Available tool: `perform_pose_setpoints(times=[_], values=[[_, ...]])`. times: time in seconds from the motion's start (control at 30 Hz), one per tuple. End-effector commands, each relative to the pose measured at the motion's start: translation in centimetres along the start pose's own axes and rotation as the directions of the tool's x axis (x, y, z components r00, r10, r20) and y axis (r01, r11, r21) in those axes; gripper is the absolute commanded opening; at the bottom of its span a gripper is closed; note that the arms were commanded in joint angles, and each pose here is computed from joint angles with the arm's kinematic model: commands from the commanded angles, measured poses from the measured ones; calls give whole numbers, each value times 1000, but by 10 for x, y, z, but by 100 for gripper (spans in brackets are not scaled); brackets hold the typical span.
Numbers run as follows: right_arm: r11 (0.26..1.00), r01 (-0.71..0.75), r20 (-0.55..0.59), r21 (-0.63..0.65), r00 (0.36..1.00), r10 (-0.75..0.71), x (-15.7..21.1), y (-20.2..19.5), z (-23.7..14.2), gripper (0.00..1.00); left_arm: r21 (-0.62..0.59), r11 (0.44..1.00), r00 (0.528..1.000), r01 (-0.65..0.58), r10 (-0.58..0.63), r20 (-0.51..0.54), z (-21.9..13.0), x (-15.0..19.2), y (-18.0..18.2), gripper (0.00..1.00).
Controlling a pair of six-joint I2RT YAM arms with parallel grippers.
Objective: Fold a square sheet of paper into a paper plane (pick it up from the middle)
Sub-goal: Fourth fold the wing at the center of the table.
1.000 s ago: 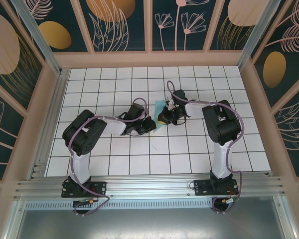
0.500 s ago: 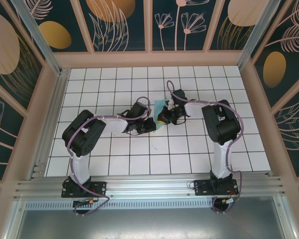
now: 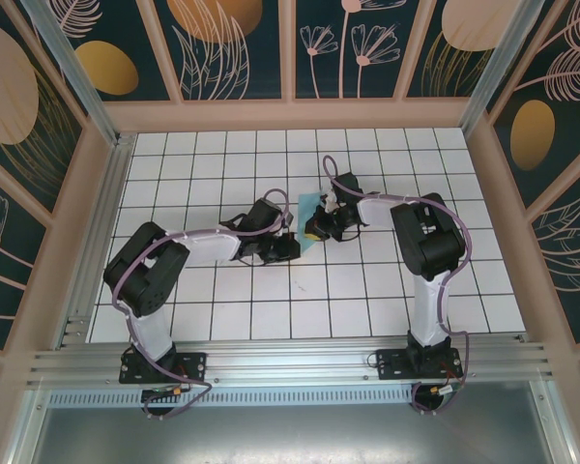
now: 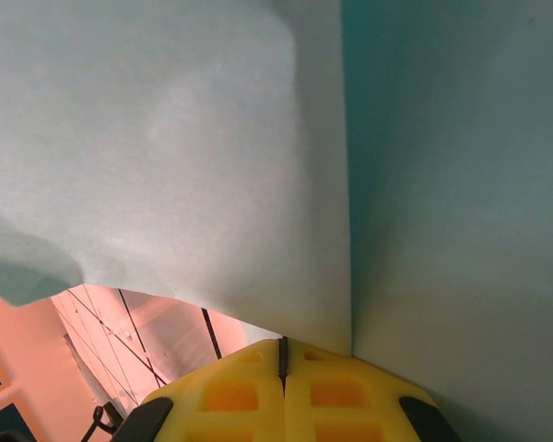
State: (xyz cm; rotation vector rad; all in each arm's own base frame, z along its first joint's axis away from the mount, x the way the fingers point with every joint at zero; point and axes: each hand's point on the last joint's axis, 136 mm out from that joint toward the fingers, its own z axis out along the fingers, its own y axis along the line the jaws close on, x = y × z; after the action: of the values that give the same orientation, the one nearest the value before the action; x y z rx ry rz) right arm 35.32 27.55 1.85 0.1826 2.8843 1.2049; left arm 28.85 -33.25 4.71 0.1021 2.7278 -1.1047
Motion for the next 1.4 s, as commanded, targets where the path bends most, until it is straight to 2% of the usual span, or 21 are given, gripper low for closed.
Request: perform_pose_setpoints(times=[0.0, 0.13, 0.3, 0.87, 1.03, 1.17, 1.37], values=[[996, -45, -6, 71, 999, 46, 0, -20, 10, 1, 99, 995, 997, 22, -29, 68, -3, -15, -24, 9], [997, -44, -9, 68, 999, 45, 0, -20, 11, 0, 19, 997, 995, 75, -76, 64, 13, -14, 1, 7], [997, -43, -12, 62, 999, 44, 2, -19, 10, 0, -24, 994, 993, 104, -103, 57, 25, -11, 18, 4], [998, -32, -23, 60, 999, 34, 4, -19, 11, 0, 32, 990, 981, 138, -141, 131, 30, -34, 11, 4], [998, -27, -23, 60, 999, 28, 3, -18, 11, 0, -51, 982, 978, 184, -178, 106, 36, -22, 35, 3], [998, -11, -21, 54, 1000, 12, -1, -15, 11, 0, -143, 961, 971, 235, -227, 71, 37, 3, 65, 1], [998, 24, 2, 64, 1000, -24, -17, -9, 10, 1, -201, 943, 964, 265, -262, 41, 36, 21, 84, 0]])
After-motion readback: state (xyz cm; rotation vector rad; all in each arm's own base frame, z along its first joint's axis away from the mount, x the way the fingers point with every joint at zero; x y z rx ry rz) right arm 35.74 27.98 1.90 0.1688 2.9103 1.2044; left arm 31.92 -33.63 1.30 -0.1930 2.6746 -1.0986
